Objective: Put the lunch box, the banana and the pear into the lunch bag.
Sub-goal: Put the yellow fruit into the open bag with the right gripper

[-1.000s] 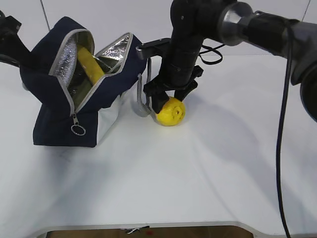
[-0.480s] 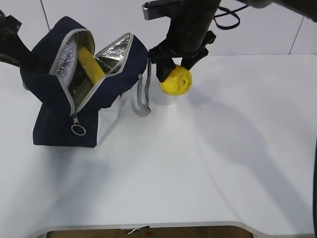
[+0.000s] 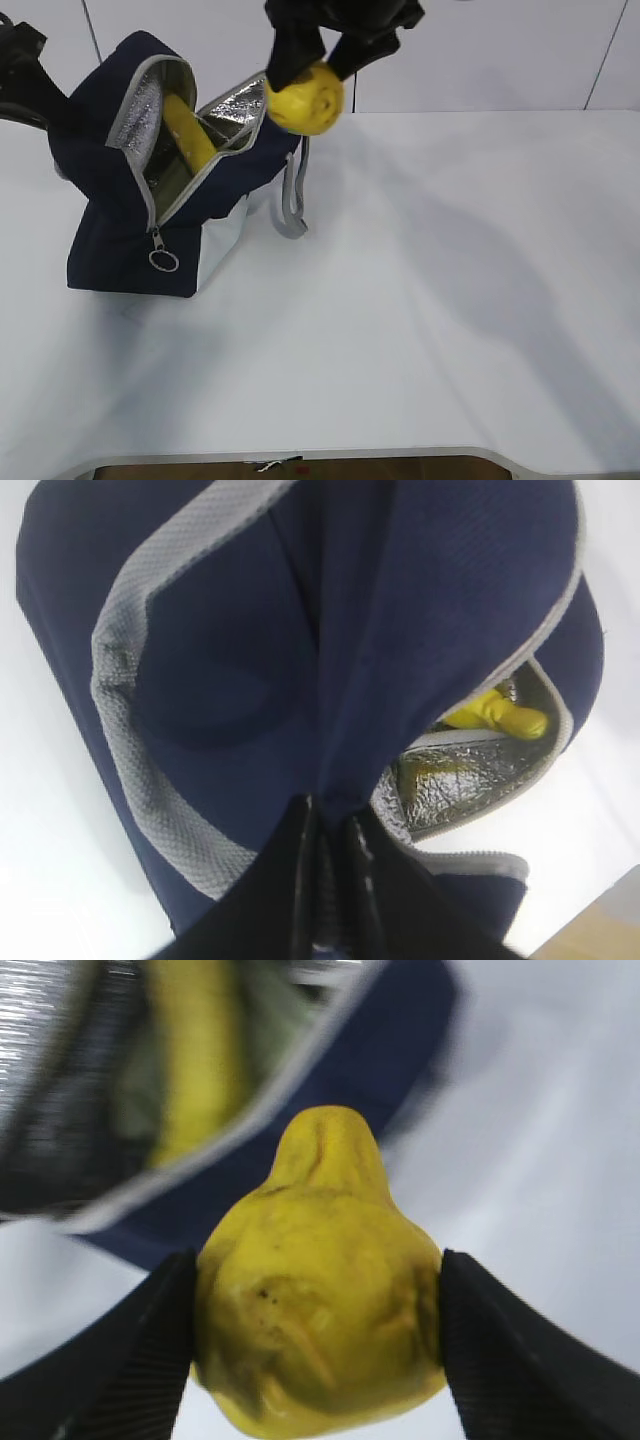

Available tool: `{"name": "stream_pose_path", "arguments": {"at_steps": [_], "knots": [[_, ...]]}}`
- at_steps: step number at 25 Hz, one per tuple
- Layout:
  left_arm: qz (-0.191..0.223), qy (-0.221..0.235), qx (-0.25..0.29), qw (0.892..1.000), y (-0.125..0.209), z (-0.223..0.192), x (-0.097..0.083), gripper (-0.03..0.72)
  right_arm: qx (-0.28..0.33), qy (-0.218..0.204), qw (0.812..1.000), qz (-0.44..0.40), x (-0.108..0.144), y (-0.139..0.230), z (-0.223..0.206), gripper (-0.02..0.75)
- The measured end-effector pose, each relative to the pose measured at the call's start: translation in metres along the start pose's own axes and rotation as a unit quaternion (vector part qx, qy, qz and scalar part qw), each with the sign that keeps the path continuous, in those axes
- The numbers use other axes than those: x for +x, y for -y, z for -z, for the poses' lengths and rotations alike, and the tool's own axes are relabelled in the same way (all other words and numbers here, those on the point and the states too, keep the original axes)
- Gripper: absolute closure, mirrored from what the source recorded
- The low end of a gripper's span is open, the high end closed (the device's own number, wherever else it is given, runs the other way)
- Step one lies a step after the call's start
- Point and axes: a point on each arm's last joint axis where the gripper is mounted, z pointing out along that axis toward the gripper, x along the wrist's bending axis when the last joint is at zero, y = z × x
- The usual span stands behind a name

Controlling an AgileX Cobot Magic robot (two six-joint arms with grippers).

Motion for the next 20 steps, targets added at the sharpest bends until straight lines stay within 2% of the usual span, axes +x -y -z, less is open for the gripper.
{"name": "stream_pose_path", "arguments": {"at_steps": [3, 6, 14, 20], "knots": [[0.000, 0.001, 0.000, 1.000, 0.000, 0.000, 0.000, 0.668, -0.052, -0.075, 0.996, 0.007, 0.013, -0.010, -0.001, 0.192], [0.001, 0.003, 0.000, 1.000, 0.000, 0.000, -0.001, 0.668, -0.089, -0.111, 0.990, 0.001, 0.016, -0.017, -0.010, 0.192], [0.006, 0.013, -0.001, 1.000, 0.000, 0.000, -0.002, 0.668, -0.086, -0.157, 0.983, -0.030, 0.007, -0.015, -0.072, 0.192], [0.007, 0.015, -0.002, 1.000, 0.000, 0.000, -0.003, 0.668, -0.088, -0.169, 0.981, -0.038, 0.004, -0.013, -0.091, 0.176]]}}
